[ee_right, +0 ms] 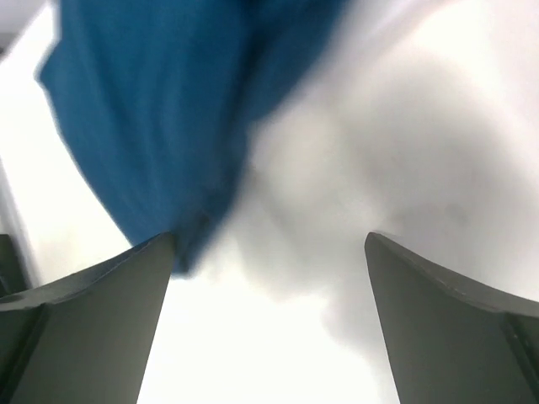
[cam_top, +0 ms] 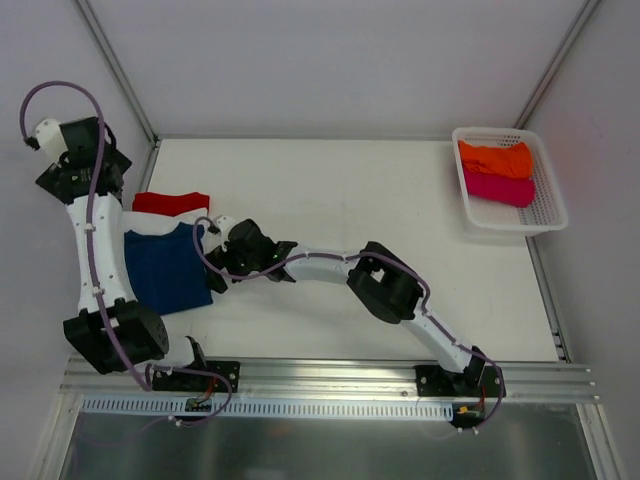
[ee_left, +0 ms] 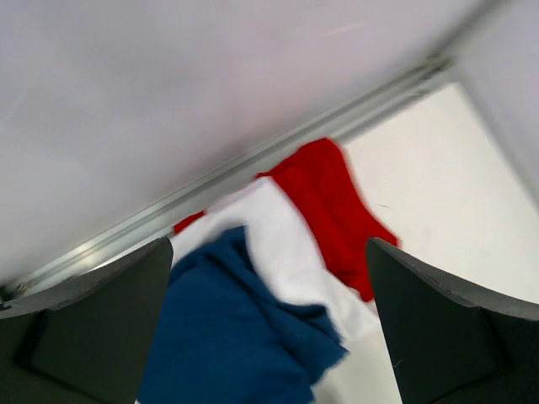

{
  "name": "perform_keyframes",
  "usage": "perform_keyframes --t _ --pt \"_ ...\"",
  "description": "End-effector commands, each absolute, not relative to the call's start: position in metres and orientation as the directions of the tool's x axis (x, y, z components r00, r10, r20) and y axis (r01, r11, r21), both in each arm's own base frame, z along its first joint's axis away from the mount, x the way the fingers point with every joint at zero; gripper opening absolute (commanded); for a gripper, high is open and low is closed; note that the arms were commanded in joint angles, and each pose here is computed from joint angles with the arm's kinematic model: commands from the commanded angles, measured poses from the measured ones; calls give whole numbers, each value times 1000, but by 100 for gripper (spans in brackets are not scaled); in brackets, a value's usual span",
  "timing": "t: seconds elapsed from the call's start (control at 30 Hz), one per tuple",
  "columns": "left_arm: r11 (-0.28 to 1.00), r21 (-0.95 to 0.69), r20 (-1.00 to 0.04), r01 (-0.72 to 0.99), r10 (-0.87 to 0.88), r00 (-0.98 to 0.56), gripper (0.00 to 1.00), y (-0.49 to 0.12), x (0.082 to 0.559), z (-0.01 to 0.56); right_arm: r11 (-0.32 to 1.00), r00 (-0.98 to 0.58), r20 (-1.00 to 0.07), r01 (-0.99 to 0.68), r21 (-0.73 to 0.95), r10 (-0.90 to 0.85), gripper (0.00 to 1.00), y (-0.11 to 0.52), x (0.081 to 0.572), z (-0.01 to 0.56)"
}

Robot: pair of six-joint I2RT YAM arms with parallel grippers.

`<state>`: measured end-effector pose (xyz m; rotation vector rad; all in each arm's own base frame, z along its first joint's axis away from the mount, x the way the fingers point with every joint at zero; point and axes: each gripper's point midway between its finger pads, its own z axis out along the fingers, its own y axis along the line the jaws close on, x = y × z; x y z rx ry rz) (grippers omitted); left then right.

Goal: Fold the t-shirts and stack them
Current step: Neatly place the folded tshirt to the corner

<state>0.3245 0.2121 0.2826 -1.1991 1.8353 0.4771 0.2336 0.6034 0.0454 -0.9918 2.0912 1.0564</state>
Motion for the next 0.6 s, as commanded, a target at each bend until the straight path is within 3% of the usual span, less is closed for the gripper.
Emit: perform_keyframes --t 0.0,0.13,0.27,0.43,0.57 --pt "590 -167 -931 -790 -357 -70 99 167 327 375 525 -456 -855 -805 277 -247 99 572 276 116" --pt "814 -283 -935 -508 -353 -45 99 71 319 421 635 -367 -901 -759 146 -233 100 515 287 201" --pt "866 -398 -903 -304 -428 -36 99 13 287 428 806 -312 -877 -577 -132 -366 100 426 284 227" --pt "908 -417 -890 -53 -419 -178 99 -44 253 392 859 -247 -842 -330 -392 -479 100 323 250 240" --pt "904 -419 -876 80 -380 -296 99 -76 232 334 906 -194 -887 -163 -392 -419 100 259 217 269"
